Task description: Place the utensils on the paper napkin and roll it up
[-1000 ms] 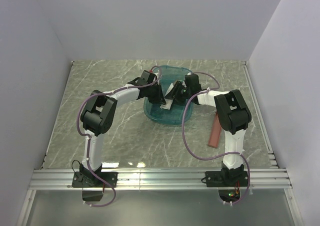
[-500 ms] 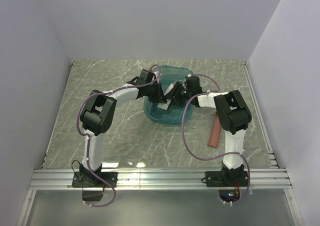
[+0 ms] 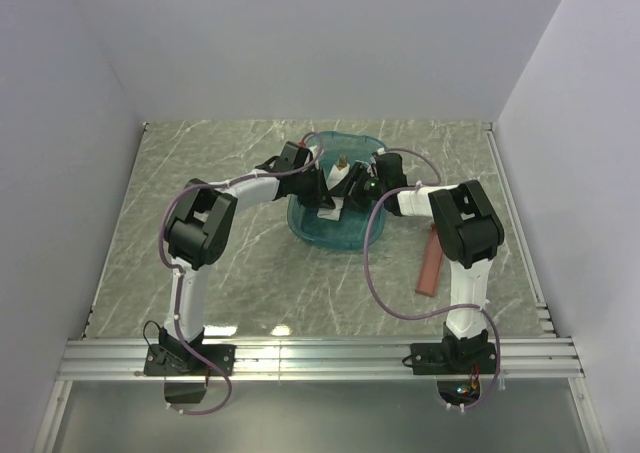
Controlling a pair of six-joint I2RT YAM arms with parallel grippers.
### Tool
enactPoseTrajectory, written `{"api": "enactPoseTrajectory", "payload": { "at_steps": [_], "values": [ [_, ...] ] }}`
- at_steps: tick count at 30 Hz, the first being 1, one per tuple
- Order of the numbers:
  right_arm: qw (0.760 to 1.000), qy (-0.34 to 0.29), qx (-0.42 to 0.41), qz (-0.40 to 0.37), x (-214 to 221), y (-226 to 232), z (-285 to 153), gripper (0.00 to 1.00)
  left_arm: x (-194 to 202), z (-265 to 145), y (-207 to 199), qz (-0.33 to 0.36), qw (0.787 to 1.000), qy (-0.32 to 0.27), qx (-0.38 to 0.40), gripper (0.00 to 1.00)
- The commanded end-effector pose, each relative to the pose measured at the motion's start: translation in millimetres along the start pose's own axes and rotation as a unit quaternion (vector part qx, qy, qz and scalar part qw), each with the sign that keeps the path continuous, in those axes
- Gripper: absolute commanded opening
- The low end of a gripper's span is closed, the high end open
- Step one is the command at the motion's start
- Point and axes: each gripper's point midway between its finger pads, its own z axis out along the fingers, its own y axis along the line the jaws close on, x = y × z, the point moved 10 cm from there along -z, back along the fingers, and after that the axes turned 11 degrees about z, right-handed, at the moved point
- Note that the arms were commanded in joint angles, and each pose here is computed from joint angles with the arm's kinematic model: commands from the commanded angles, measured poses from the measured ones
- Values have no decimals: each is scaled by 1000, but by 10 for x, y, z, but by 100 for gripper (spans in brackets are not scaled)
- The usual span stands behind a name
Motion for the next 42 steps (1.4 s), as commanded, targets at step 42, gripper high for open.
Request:
{"api": "enactPoseTrajectory", "payload": {
  "at_steps": [42],
  "values": [
    [993,-55,80,-62,-115,214,-407,51,-45,133,51,-6,1000,-3,17,13]
  ]
}}
